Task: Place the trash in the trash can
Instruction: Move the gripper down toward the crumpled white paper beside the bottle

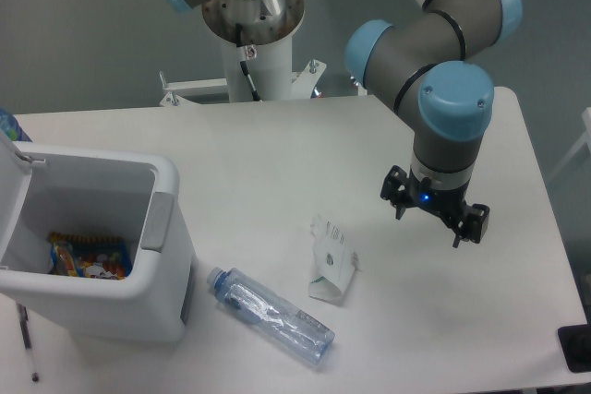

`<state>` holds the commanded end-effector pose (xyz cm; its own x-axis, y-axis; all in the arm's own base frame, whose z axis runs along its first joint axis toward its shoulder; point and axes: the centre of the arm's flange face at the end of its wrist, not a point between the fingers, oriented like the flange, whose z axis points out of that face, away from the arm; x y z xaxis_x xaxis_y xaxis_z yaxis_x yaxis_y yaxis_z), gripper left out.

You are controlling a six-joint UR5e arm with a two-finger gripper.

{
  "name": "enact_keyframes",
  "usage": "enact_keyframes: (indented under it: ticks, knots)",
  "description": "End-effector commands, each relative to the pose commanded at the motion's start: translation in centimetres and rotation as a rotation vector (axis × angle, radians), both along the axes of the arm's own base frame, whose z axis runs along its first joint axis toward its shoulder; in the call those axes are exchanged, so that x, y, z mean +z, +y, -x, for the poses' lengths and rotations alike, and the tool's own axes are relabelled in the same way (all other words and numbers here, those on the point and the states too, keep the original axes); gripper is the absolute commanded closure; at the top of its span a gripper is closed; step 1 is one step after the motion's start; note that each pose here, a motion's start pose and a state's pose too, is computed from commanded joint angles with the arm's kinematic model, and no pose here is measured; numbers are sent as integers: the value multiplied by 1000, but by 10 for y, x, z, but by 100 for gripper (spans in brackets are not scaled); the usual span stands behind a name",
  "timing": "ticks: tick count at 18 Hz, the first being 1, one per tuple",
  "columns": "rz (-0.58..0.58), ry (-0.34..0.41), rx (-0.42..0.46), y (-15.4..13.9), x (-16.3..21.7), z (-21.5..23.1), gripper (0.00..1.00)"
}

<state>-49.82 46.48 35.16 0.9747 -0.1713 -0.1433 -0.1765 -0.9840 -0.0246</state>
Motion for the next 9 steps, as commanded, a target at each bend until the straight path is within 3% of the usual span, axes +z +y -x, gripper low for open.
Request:
enact_keyframes:
  ticks: [4, 9]
  knots:
    - [1, -1, 2, 2, 0, -2, 0]
    - [10, -37, -40, 23, -16, -36, 0]
